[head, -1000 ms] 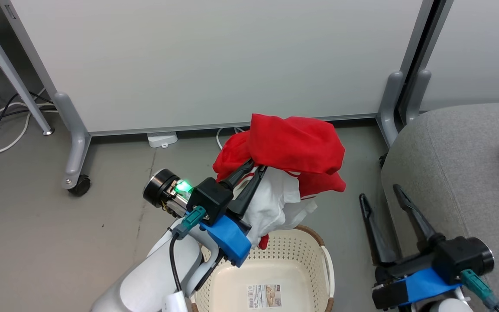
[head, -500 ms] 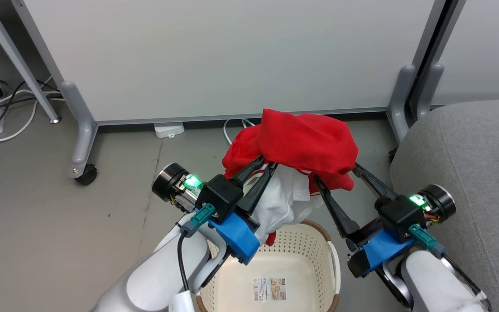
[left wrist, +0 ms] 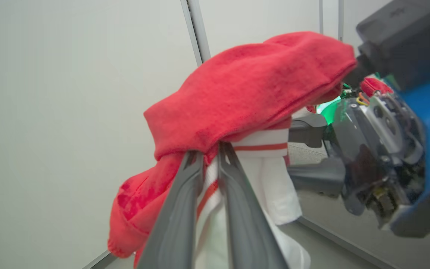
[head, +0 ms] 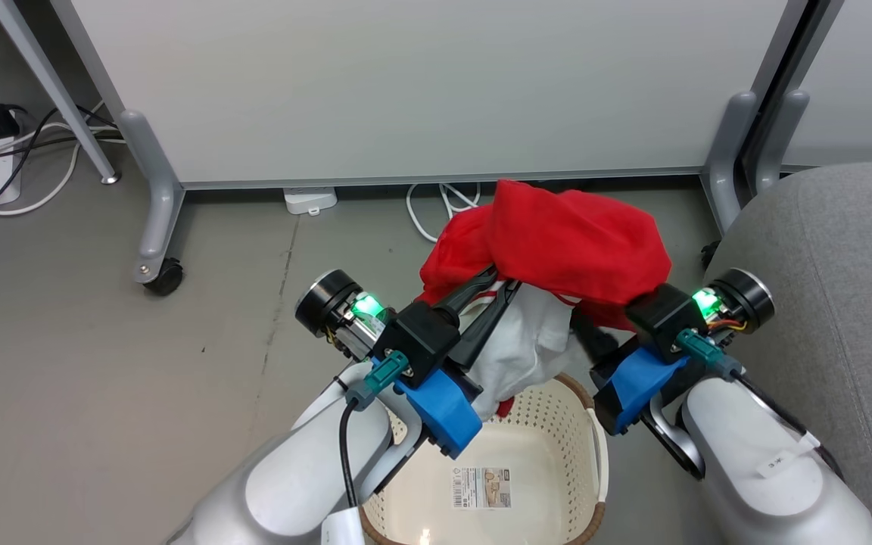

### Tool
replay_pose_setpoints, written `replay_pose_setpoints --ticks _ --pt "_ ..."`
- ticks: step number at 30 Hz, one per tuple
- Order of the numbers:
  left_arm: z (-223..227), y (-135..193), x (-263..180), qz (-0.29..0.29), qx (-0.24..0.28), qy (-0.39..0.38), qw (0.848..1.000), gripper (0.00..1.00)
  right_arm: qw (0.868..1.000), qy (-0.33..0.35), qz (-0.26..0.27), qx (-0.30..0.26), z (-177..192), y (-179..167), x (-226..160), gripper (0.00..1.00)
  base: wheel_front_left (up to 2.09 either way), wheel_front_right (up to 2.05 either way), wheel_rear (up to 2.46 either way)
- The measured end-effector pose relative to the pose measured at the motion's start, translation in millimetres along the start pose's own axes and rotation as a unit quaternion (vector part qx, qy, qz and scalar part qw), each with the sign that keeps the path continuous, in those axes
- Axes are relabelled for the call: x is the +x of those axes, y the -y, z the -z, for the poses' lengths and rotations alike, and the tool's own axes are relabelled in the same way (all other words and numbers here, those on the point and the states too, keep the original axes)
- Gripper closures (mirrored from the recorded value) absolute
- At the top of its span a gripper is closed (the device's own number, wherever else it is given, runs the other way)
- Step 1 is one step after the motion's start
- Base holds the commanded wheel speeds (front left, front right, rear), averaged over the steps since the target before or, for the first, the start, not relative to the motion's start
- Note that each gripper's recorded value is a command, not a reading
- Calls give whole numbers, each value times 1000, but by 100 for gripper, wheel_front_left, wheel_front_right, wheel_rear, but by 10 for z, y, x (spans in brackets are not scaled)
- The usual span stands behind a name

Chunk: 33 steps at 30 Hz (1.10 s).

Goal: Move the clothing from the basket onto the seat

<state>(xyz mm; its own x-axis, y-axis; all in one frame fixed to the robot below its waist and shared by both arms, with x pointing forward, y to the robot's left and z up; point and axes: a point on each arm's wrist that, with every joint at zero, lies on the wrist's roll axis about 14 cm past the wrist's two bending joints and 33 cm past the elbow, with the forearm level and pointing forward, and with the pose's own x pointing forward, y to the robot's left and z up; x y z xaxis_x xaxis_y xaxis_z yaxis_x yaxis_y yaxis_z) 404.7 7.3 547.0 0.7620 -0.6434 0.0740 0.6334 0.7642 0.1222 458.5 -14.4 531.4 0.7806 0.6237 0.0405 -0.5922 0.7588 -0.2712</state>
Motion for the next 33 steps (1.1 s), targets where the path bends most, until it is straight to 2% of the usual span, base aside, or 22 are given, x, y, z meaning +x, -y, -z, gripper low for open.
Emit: replay_pose_setpoints --ticks 32,33 --pt "-2 -60 7 -5 4 0 1000 100 1000 10 10 20 -51 35 7 100 0 0 0" --pt "-1 -70 7 -7 3 0 1000 0 1000 10 10 21 -52 36 5 100 0 0 0"
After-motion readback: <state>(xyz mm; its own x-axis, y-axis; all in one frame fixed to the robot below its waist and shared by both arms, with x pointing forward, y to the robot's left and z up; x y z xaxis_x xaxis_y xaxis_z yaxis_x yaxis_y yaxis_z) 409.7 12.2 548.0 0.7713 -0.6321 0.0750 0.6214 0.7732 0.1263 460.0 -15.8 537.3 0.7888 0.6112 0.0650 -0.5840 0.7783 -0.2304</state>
